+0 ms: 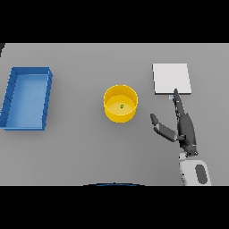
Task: Pick up the red beaker and tilt it to pour out 1 green nut into yellow bowl. Pick up the yellow bowl and place it on the metallic measuring scale.
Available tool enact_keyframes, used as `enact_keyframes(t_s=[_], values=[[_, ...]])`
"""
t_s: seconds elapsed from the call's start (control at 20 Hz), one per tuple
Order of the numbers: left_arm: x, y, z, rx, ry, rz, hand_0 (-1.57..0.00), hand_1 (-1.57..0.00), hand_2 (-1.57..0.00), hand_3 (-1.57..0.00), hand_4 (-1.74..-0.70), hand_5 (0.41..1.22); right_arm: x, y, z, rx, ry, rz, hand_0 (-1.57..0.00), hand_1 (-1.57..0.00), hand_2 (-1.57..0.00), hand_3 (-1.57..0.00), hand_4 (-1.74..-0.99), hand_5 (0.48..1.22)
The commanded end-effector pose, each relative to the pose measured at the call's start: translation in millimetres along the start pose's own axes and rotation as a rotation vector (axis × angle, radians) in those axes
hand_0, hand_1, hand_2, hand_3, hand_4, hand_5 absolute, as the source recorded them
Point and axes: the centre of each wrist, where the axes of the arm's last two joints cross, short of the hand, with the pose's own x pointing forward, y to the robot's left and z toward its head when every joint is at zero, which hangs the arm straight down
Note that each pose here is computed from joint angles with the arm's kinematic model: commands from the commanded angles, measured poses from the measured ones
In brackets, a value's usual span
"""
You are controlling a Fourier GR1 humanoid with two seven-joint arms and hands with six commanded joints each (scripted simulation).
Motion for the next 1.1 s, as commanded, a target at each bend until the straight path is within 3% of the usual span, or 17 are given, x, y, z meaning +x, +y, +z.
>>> enact_keyframes(t_s=[0.0, 0.2, 0.35, 0.55, 0.8, 0.95, 1.05], values=[[-18, -5, 4, 0.031, 0.037, 0.063, -1.57, -1.57, -1.57, -1.41, -1.74, 1.221, -2, 0.3, 2, 0.003, -0.003, -0.007, 0.0, 0.0, 0.0, 0.0, -1.217, 0.595], [-58, -39, 23, 0.079, 0.215, 0.281, -1.57, -1.57, -1.57, -1.45, -1.74, 1.221, -4, -4.0, 3, 0.022, 0.013, 0.028, 0.0, 0.0, 0.0, 0.0, -1.209, 0.62], [-77, -70, 50, 0.073, 0.321, 0.354, -1.57, -1.57, -1.57, -1.45, -1.74, 1.221, -1, -1.9, 4, 0.04, 0.001, 0.048, 0.0, 0.0, 0.0, 0.0, -1.21, 0.649], [-90, -108, 88, 0.063, 0.386, 0.41, -1.57, -1.57, -1.57, -1.45, -1.74, 1.221, 0, 0.6, 3, 0.045, 0.011, 0.053, 0.0, 0.0, 0.0, 0.0, -1.215, 0.664], [-94, -134, 118, 0.039, 0.458, 0.462, -1.57, -1.57, -1.57, -1.51, -1.74, 1.221, -2, -3.4, 4, 0.047, 0.011, 0.047, 0.0, 0.0, 0.0, 0.0, -1.217, 0.666], [-98, -145, 128, 0.028, 0.49, 0.461, -1.57, -1.57, -1.57, -1.54, -1.74, 1.117, 3, 0.9, 2, 0.05, 0.008, 0.06, 0.0, 0.0, 0.0, 0.0, -1.207, 0.665], [-98, -150, 133, 0.01, 0.51, 0.435, -1.57, -1.57, -1.57, -1.55, -1.74, 0.967, 1, 0.4, 4, 0.047, 0.001, 0.06, 0.0, 0.0, 0.0, 0.0, -1.205, 0.664]])
